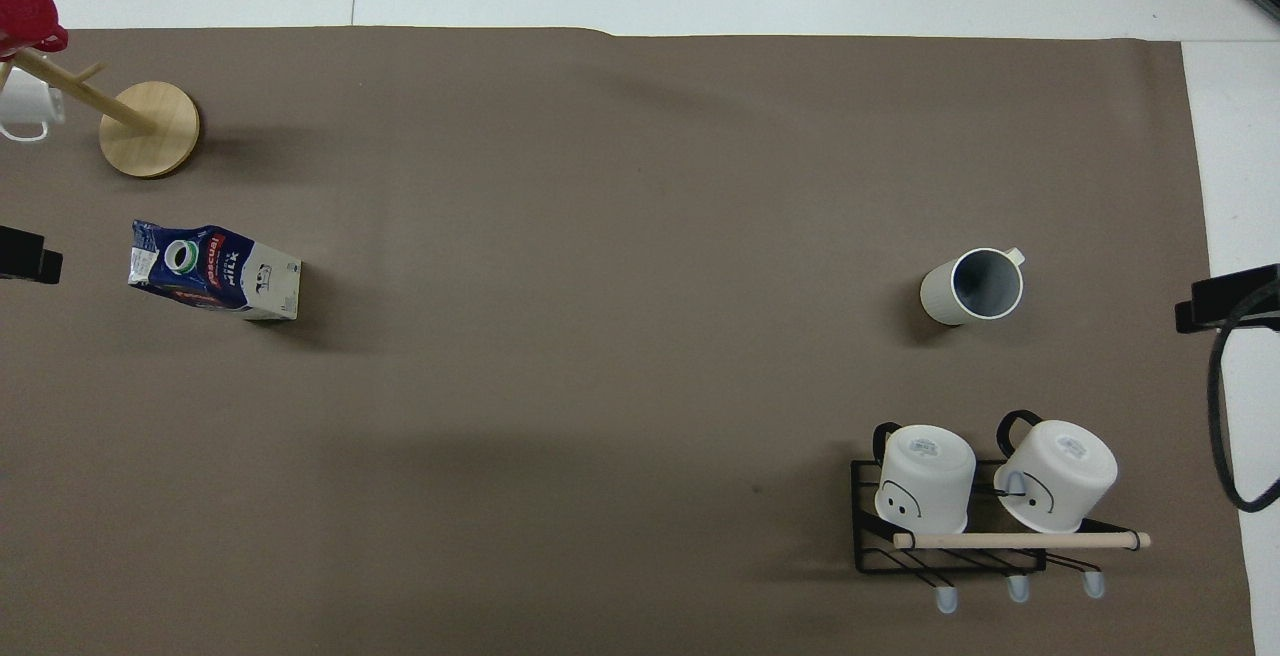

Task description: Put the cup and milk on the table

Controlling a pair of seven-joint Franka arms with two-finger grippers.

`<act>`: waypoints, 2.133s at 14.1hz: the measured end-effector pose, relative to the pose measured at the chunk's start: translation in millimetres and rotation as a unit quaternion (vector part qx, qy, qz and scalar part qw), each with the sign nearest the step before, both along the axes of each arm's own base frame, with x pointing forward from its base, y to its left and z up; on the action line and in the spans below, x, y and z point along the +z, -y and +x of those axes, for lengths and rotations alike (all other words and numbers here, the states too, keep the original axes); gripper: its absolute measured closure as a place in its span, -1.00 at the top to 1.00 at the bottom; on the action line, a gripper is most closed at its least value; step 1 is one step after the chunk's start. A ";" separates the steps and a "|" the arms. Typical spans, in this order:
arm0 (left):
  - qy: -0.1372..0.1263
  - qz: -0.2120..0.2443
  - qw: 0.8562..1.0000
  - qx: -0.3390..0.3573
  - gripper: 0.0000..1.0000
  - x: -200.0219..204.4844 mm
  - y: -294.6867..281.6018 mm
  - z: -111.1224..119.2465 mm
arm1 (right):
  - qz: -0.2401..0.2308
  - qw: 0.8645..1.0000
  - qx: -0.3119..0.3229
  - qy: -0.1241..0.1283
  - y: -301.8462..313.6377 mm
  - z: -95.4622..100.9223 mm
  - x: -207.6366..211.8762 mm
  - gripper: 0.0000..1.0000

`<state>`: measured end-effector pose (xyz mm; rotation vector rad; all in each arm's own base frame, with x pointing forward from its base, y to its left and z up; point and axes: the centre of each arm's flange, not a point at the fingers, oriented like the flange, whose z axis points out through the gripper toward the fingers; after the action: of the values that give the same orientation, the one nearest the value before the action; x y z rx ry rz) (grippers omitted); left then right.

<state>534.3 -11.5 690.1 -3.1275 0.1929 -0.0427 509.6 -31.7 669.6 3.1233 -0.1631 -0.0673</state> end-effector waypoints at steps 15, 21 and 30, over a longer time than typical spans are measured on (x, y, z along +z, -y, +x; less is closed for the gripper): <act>0.000 0.000 1.000 0.000 1.00 0.4 0.4 -0.6 | -0.001 1.000 0.002 0.003 -2.3 -2.5 3.6 1.00; 0.000 0.000 1.000 -0.001 1.00 0.4 1.0 -0.7 | -0.001 1.000 0.002 0.001 -2.4 -4.2 4.3 1.00; 0.000 0.000 1.000 -0.001 1.00 0.6 1.0 -1.0 | 0.000 1.000 0.002 0.002 -2.5 -4.8 4.7 1.00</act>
<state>533.3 -12.5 690.7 -3.1275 0.1958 -0.0432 504.9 -29.2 674.3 3.1229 -0.1554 -0.0620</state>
